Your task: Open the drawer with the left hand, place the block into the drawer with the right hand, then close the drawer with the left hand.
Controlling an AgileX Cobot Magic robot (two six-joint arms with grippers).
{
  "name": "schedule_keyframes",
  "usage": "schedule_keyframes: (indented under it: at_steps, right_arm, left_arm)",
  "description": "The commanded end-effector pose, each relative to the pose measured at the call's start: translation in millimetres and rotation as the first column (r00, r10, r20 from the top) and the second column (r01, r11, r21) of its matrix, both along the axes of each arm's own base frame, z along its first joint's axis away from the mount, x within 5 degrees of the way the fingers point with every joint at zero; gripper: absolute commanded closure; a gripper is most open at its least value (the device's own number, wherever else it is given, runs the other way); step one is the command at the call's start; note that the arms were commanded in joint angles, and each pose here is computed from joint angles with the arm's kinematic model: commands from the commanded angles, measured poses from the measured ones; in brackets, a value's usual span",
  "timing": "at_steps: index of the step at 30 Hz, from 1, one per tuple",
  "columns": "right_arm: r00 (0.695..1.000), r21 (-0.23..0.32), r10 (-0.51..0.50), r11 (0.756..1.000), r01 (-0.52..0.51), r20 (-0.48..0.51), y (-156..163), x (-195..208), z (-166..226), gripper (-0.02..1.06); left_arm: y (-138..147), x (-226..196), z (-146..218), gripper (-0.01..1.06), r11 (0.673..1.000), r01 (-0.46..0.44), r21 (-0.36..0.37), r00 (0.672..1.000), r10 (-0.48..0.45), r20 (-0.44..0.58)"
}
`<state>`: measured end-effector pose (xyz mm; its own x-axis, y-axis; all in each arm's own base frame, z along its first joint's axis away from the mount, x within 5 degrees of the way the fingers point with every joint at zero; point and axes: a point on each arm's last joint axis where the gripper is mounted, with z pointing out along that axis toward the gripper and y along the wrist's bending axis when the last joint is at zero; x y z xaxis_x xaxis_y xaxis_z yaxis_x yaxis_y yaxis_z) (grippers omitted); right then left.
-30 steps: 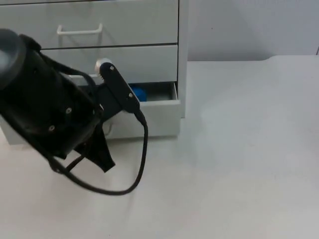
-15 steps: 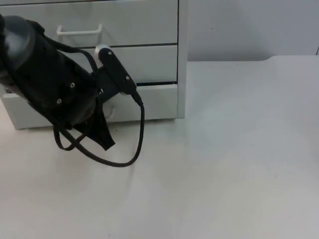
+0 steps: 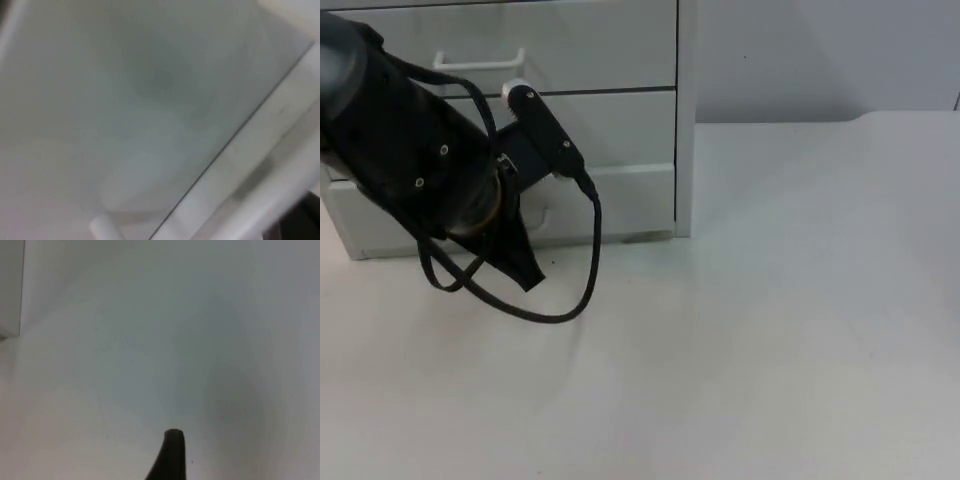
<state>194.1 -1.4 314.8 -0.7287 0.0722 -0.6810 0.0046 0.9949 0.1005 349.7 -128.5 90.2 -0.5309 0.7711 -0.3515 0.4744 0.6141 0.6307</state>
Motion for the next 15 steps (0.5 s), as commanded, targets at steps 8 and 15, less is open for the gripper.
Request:
schedule_keyframes:
  at_steps: [8,15]
  right_arm:
    - [1.0,-0.008,0.001,1.0,0.0,0.019,0,1,0,0.33]
    - [1.0,-0.008,0.001,1.0,0.0,0.019,0,1,0,0.33]
  left_arm:
    - [-10,-88,1,1.05,0.997,-0.07,-0.043,0.989,0.063,-0.135]
    - [-35,-136,42,1.05,0.958,-0.087,-0.274,0.977,0.028,-0.212]
